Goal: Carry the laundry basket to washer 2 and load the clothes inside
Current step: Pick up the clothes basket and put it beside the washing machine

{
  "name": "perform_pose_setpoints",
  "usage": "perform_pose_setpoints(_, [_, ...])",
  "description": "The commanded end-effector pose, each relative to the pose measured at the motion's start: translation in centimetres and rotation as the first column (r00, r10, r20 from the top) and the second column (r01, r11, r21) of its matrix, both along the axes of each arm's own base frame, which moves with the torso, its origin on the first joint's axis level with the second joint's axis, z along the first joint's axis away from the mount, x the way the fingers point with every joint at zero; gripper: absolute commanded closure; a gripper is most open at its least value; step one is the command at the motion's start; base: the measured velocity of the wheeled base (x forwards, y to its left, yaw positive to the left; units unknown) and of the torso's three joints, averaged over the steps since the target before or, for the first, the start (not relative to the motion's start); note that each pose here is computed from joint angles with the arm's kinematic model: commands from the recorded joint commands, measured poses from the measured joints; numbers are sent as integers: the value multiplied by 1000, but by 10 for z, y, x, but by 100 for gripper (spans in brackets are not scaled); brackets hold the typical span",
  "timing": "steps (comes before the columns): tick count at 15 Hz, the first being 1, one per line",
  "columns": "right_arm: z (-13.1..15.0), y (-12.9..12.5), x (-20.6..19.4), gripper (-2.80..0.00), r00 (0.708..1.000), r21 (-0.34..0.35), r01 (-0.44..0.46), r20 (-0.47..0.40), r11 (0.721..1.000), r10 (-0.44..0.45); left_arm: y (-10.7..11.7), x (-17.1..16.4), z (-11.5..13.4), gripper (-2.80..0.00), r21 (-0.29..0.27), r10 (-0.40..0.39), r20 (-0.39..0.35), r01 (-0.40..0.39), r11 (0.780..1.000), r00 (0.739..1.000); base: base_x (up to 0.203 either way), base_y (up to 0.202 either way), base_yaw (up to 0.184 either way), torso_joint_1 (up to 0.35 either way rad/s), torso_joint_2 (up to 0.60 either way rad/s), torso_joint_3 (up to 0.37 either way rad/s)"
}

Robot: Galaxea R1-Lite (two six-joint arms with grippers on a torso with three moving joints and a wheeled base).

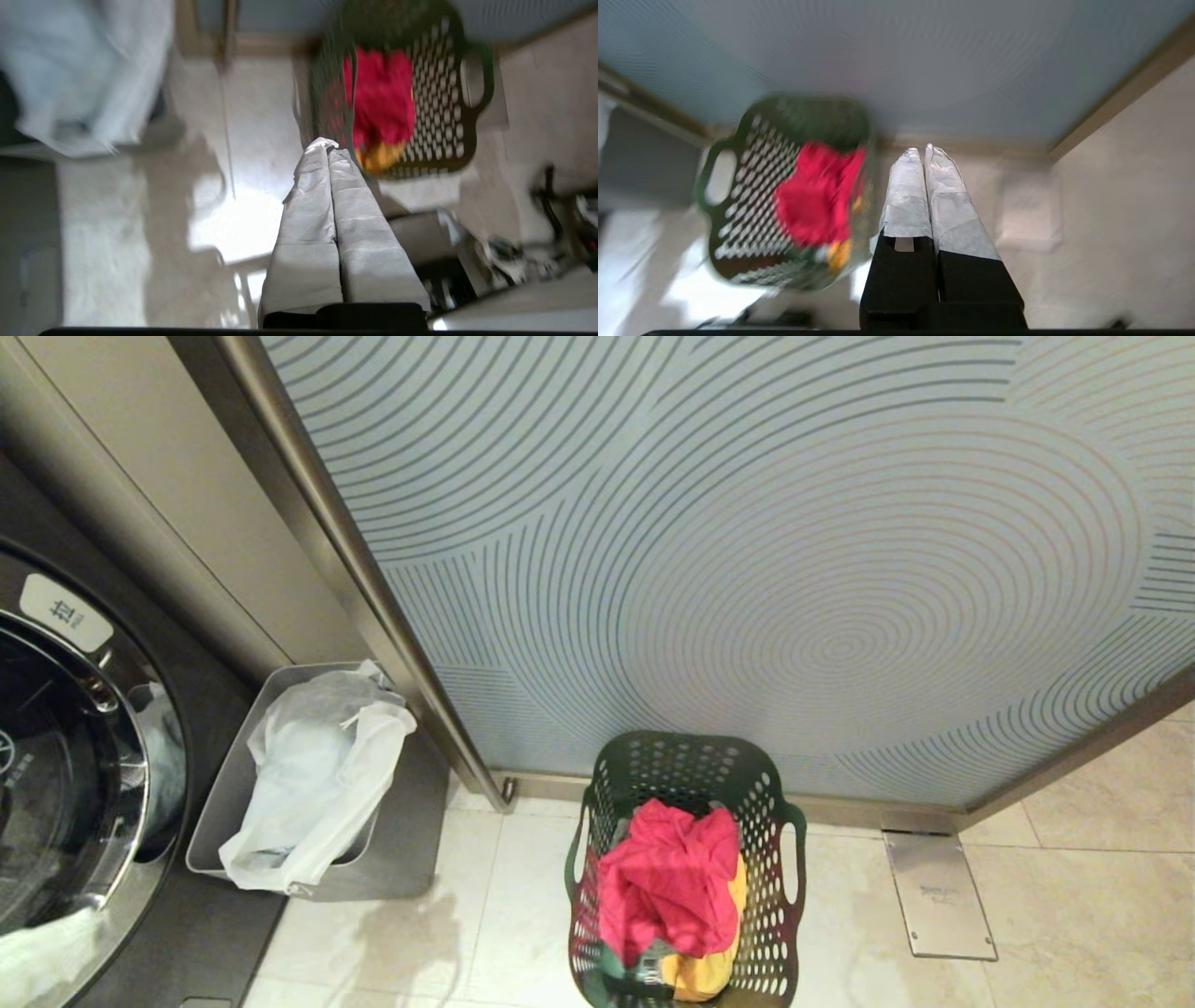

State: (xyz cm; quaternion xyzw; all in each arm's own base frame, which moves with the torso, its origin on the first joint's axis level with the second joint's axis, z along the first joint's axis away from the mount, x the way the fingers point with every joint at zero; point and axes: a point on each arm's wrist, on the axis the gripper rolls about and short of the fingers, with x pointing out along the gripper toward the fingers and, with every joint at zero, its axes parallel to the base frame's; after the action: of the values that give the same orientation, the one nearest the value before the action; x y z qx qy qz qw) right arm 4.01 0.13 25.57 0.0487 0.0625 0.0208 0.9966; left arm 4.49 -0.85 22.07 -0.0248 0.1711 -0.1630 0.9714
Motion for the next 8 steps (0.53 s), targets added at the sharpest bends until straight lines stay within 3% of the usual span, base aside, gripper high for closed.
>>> perform_pose_setpoints(1, [-15,5,81,0,967,42,-16,-253,999,26,-10,58,-15,0,9,-61,-245,65,998,968,0,0,0,0,0,0])
perform_pose_setpoints(3, [-43,16,129,0,937,89,-45,-342,995,73,-30,88,-36,0,54,-108,-359,137,989,927,0,0,0,0,0,0])
perform_pose_setpoints(5, [-85,28,165,0,902,116,-64,-417,991,107,-66,109,-61,0,76,-155,-426,205,976,891,0,0,0,0,0,0])
perform_pose_setpoints(8, [-141,39,204,0,868,132,-73,-479,989,129,-121,133,-96,0,133,-110,-471,193,972,875,0,0,0,0,0,0])
